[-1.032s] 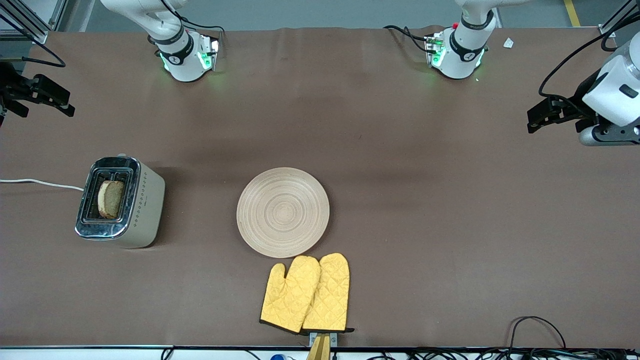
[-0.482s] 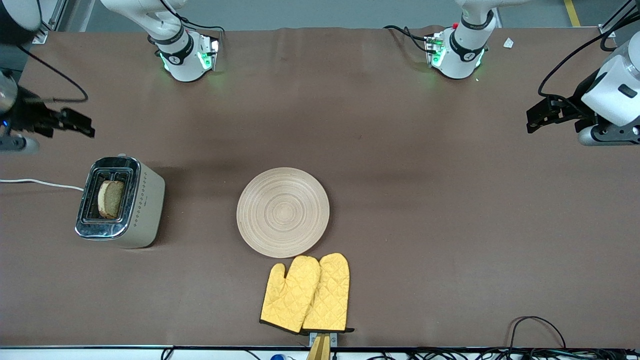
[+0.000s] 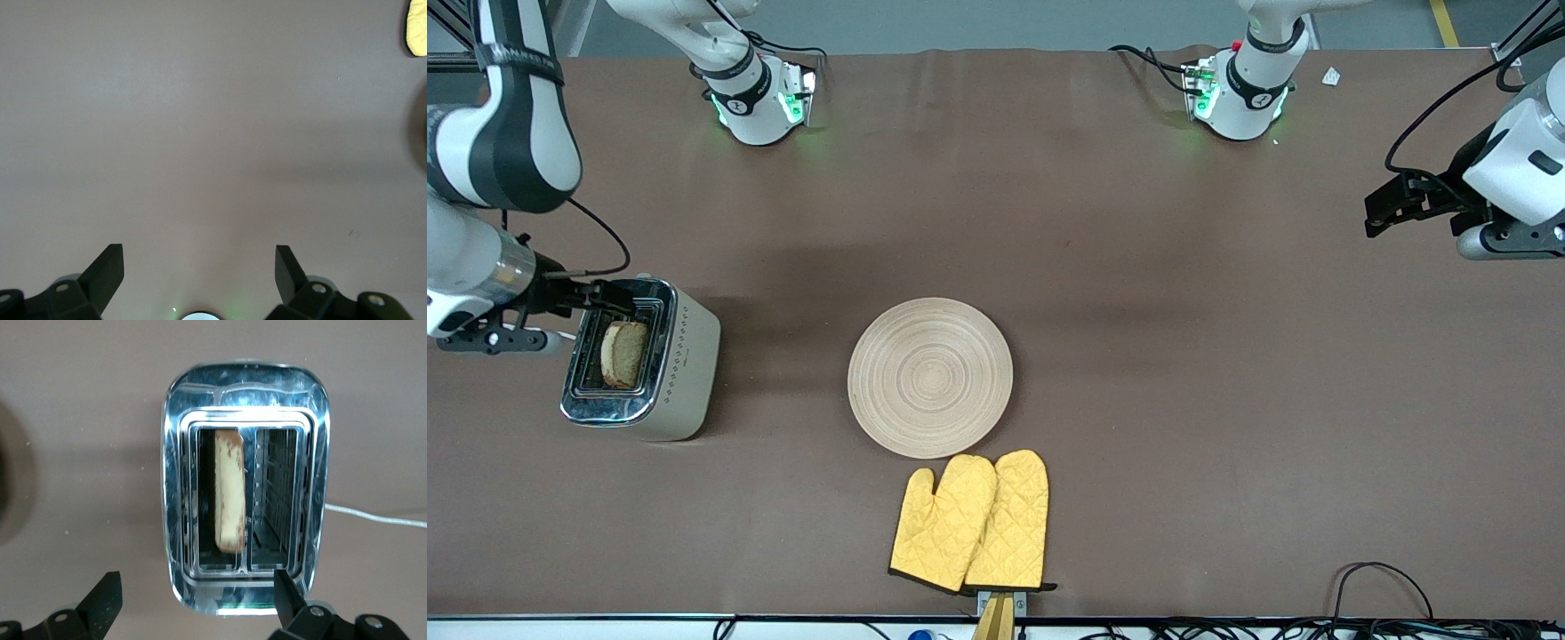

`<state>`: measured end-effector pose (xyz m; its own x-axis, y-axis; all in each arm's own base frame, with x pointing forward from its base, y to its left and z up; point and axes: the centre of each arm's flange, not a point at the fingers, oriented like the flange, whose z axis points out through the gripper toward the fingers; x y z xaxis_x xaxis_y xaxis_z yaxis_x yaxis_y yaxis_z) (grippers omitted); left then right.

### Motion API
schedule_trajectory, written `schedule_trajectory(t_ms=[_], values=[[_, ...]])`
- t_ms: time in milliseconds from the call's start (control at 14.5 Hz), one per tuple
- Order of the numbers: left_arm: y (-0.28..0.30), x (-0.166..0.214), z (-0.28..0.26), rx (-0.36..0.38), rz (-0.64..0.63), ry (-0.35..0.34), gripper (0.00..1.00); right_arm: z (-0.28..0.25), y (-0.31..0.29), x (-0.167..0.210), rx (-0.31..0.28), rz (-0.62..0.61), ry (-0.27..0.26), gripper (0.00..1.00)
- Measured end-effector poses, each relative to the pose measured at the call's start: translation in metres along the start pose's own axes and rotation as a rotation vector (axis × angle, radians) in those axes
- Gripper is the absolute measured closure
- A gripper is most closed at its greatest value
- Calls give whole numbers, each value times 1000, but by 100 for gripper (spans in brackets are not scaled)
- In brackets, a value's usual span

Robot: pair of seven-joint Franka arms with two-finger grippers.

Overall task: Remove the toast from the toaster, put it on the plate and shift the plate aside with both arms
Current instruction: 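Reach the right gripper down to the bread slice in the toaster, then close the right gripper on the bread slice and lift it out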

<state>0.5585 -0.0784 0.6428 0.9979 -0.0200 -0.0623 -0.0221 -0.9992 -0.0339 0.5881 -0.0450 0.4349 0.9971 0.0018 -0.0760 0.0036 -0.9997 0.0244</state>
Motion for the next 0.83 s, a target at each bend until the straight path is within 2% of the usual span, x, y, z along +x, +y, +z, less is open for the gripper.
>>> schedule_trajectory(t_ms=[413,482,826], values=[[-1,0,0,0,-1,0,0,53,16,20,-8,2,3,2],[-1,0,0,0,-1,0,0,55,17,20,-8,1,2,9],[-1,0,0,0,-1,0,0,55,19,20,-8,3,1,64]])
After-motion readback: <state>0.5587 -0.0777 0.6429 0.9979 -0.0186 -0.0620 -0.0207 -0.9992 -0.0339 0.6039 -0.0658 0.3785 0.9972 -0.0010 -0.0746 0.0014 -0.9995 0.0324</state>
